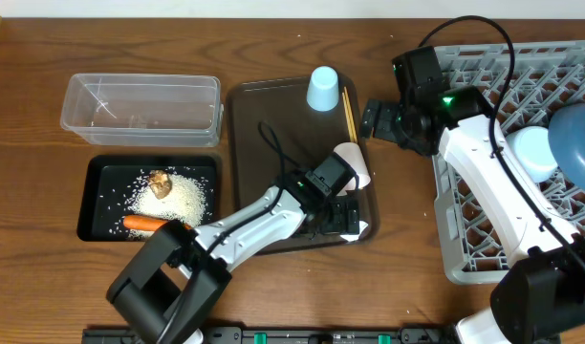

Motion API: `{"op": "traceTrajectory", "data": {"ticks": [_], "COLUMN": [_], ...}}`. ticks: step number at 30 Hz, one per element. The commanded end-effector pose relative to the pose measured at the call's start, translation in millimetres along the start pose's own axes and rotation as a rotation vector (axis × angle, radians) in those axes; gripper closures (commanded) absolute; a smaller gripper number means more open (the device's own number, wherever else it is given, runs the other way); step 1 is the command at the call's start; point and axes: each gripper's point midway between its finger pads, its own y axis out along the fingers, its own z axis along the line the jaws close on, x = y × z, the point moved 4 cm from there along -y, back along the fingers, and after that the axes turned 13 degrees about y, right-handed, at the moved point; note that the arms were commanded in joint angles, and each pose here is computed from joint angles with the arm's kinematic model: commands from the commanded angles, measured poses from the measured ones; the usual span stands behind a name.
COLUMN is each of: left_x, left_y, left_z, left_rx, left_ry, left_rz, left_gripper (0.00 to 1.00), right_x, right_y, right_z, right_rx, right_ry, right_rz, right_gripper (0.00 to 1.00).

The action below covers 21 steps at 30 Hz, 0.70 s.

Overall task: Sort waste into correct bins and load items into the dishwasher rack
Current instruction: 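Swing the left gripper over the brown tray toward the white tissue, then lower the left gripper and grasp the crumpled white tissue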

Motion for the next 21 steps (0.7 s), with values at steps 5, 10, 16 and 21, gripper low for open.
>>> {"op": "traceTrajectory", "data": {"ticks": [5,10,16,21], "left_x": [4.5,4.5,4.9,4.1], "left_y": [0.2,0.1,-1.4,-1.6], "left_z": [-0.2,-0.2,-1.0,-2.2], "left_rx": [0.003,0.004,0.000,-0.009], "left_ry": [-0.006,-0.003,-0.002,-0.002], "left_rz": [-0.025,-0.025,-0.029,-0.023], "left_gripper": [0.04,0.06,0.11,0.16], "right_x": [0.6,0.6,0.6,0.5], "right_y": [-2.4,-2.4,-2.4,-2.4], "right_z": [2.3,2.3,2.3,2.4], "right_rx": [0.007,0.007,0.007,0.007], "right_ry": [0.009,0.009,0.009,0.009], "right_rz": [-0.005,-0.005,-0.005,-0.005], "right_gripper": [0.01,0.01,0.01,0.01]}}
